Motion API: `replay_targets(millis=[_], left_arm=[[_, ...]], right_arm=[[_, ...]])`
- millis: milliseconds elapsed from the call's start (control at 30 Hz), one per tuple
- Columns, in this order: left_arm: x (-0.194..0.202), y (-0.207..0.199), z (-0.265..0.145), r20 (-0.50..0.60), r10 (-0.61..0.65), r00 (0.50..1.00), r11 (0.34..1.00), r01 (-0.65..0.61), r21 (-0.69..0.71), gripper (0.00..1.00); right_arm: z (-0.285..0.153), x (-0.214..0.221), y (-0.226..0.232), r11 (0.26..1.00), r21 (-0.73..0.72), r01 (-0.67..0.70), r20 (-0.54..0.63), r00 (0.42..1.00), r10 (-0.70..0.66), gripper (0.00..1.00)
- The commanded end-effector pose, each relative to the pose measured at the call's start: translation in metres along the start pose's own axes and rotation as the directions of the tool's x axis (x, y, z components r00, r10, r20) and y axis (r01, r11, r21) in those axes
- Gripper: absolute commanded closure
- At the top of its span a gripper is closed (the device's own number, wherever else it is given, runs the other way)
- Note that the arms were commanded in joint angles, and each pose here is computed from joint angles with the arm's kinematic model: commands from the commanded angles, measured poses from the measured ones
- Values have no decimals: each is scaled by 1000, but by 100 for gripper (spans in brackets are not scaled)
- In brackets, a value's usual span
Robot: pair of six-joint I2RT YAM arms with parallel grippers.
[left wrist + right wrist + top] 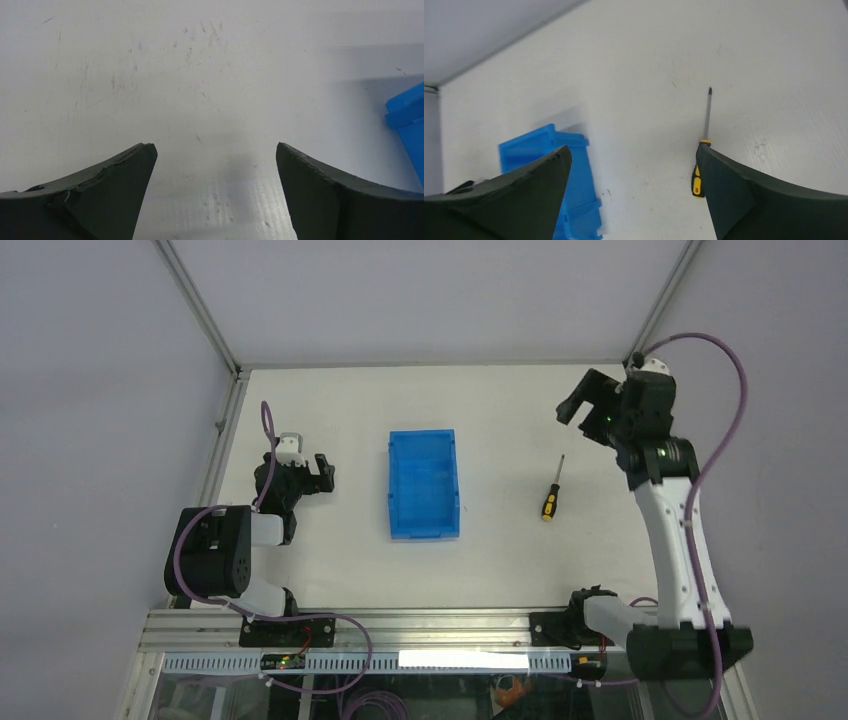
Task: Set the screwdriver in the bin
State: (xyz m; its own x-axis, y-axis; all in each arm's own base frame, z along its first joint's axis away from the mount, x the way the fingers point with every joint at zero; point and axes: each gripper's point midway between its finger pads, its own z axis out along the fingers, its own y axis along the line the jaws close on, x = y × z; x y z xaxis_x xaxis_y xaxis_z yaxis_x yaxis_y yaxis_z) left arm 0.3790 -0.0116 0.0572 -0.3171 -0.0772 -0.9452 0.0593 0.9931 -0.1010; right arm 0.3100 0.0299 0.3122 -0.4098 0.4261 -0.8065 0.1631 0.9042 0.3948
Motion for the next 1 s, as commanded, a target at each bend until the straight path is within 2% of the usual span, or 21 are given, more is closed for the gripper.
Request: replay_targets(millis=[0, 167, 333, 433, 500, 700, 833, 967], left_arm=[[-26, -6, 4, 83, 12, 996, 1000, -13, 20, 1], [-26, -6, 4, 85, 12, 996, 1000, -13, 19, 1], [-26, -6, 4, 85, 12, 996, 1000, -13, 20, 1], [-26, -6, 4, 84, 12, 996, 1000, -13, 20, 1], [-26, -6, 4, 84, 12, 996, 1000, -13, 20, 1], [-26, -6, 4, 83, 12, 996, 1000, -14, 20, 1], [-26, -6, 4, 84, 12, 996, 1000, -14, 20, 1], [-26, -6, 4, 84, 12, 996, 1000, -13, 19, 1]], right_arm=[[44, 85, -60, 961, 241, 138, -446, 895, -17, 1], [86, 153, -88, 942, 279, 184, -634, 773, 37, 9], [110, 204, -120, 910, 334, 248, -725, 684, 79, 22], [119, 226, -134, 896, 348, 275, -754, 650, 93, 31], [123, 235, -139, 894, 344, 287, -767, 636, 91, 43], [123, 231, -137, 898, 295, 326, -791, 611, 38, 100], [102, 199, -122, 892, 270, 363, -790, 613, -11, 100], [59, 163, -95, 910, 243, 337, -797, 603, -11, 100]])
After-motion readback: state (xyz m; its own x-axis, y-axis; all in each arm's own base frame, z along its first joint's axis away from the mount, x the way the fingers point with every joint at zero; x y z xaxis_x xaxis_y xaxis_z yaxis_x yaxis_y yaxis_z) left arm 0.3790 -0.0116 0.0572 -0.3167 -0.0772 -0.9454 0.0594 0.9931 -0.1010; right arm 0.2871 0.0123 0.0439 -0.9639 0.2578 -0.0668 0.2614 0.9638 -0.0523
